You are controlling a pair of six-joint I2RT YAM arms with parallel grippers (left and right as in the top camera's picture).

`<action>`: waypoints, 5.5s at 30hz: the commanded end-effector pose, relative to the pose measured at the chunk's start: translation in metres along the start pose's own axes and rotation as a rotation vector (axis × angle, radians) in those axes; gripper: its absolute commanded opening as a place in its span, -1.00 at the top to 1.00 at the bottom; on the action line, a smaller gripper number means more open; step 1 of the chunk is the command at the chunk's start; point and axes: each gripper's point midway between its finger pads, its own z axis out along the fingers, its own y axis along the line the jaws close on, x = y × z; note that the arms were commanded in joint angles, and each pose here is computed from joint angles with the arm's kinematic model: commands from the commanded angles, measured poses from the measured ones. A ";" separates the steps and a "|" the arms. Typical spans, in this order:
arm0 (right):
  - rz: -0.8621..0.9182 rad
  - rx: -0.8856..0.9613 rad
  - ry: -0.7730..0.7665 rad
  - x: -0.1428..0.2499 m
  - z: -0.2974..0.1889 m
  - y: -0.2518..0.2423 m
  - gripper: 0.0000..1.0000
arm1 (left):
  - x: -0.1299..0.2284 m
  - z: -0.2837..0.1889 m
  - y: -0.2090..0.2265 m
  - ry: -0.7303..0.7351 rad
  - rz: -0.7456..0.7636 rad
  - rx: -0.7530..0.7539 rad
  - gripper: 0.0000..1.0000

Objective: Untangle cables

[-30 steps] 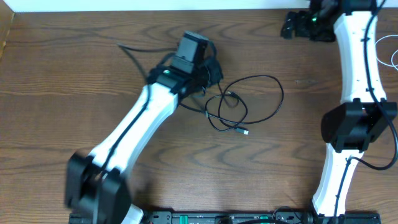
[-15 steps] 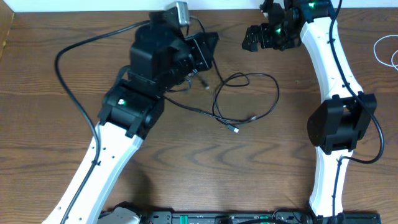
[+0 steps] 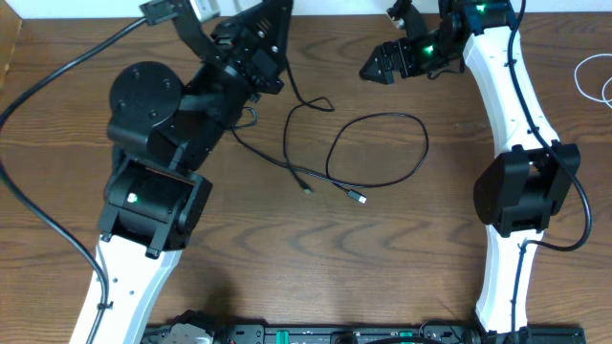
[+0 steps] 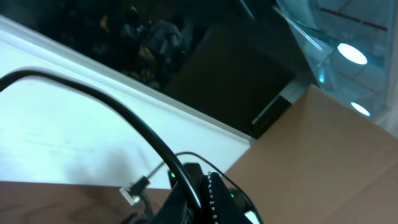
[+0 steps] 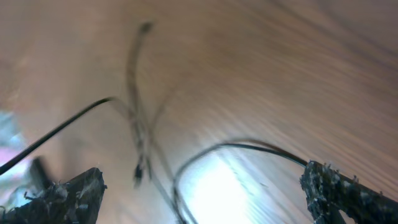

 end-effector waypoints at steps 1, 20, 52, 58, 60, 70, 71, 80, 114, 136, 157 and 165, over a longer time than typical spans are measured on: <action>-0.194 -0.289 -0.089 -0.007 -0.010 0.046 -0.97 | -0.014 -0.005 -0.001 -0.045 0.057 -0.015 0.85; -0.658 -0.680 -0.175 0.031 -0.010 0.156 -0.94 | -0.006 -0.004 0.013 -0.017 0.045 -0.074 0.85; -0.896 -0.710 -0.182 0.040 -0.034 0.251 0.00 | 0.010 -0.006 0.027 0.044 -0.025 -0.130 0.85; -0.926 -0.703 -0.141 0.048 -0.023 0.259 -0.05 | 0.008 -0.005 0.025 0.035 -0.042 -0.124 0.85; -0.935 -0.707 -0.132 0.050 -0.021 0.263 0.16 | 0.008 -0.005 0.025 0.036 -0.041 -0.124 0.85; -0.744 -0.522 -0.100 0.013 -0.003 0.240 0.98 | 0.023 -0.007 0.038 0.091 -0.056 -0.177 0.85; -0.690 -0.453 -0.098 0.004 0.000 0.230 0.98 | 0.027 -0.007 0.042 0.106 -0.060 -0.191 0.84; -0.430 0.031 -0.356 -0.077 -0.078 0.167 0.98 | 0.061 -0.012 0.080 0.223 -0.090 -0.345 0.36; 0.253 0.751 -0.893 -0.010 -0.422 -0.034 0.98 | 0.089 -0.013 0.109 0.321 -0.090 -0.450 0.09; 0.765 1.300 -1.048 0.181 -0.598 -0.132 0.98 | 0.090 -0.012 0.110 0.325 -0.085 -0.452 0.08; 1.021 1.123 -0.886 0.247 -0.535 -0.291 -0.98 | 0.090 -0.012 0.110 0.323 -0.085 -0.452 0.08; 0.871 0.916 -0.958 0.199 -0.526 -0.266 -0.98 | 0.090 -0.012 0.110 0.325 -0.085 -0.452 0.08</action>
